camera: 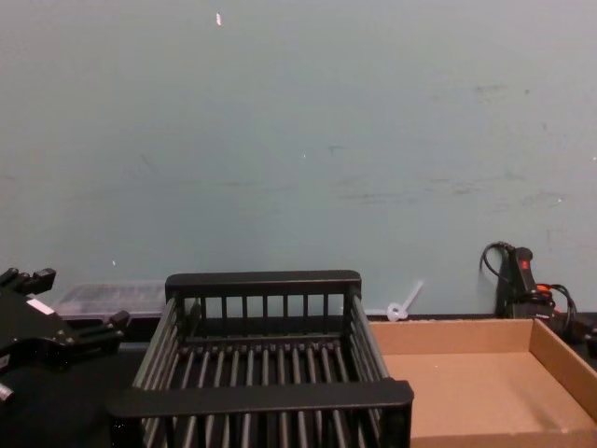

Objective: Pick up the white tape and place it into the black box , Pick up the silver tape and place it into the brown box.

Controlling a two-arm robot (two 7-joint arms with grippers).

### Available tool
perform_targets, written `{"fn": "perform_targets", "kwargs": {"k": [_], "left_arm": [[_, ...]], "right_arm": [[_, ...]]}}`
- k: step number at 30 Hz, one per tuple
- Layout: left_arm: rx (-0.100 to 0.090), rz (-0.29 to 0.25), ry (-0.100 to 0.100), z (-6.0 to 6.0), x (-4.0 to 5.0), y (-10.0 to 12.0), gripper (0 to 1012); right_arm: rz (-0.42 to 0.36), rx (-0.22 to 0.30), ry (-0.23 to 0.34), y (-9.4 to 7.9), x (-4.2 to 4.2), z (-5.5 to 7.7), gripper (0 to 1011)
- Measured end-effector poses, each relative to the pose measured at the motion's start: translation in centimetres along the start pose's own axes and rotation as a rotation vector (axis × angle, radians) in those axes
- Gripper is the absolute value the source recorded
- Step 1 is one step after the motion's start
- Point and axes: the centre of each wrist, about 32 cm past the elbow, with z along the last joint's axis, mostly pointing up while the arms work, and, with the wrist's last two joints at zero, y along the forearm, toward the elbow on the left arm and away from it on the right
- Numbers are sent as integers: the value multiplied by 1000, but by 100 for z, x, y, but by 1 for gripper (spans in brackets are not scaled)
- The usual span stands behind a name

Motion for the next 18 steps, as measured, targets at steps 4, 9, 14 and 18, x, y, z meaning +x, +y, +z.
{"fn": "perform_targets", "kwargs": {"k": [4,9,14,18], "left_arm": [[0,0,0,0,0,0,1001],[0,0,0,0,0,0,1001],[0,0,0,0,0,0,1001],[0,0,0,0,0,0,1001]], "right_arm": [[0,0,0,0,0,0,1002],[0,0,0,0,0,0,1003],[0,0,0,0,0,0,1003],[0,0,0,0,0,0,1002]]}}
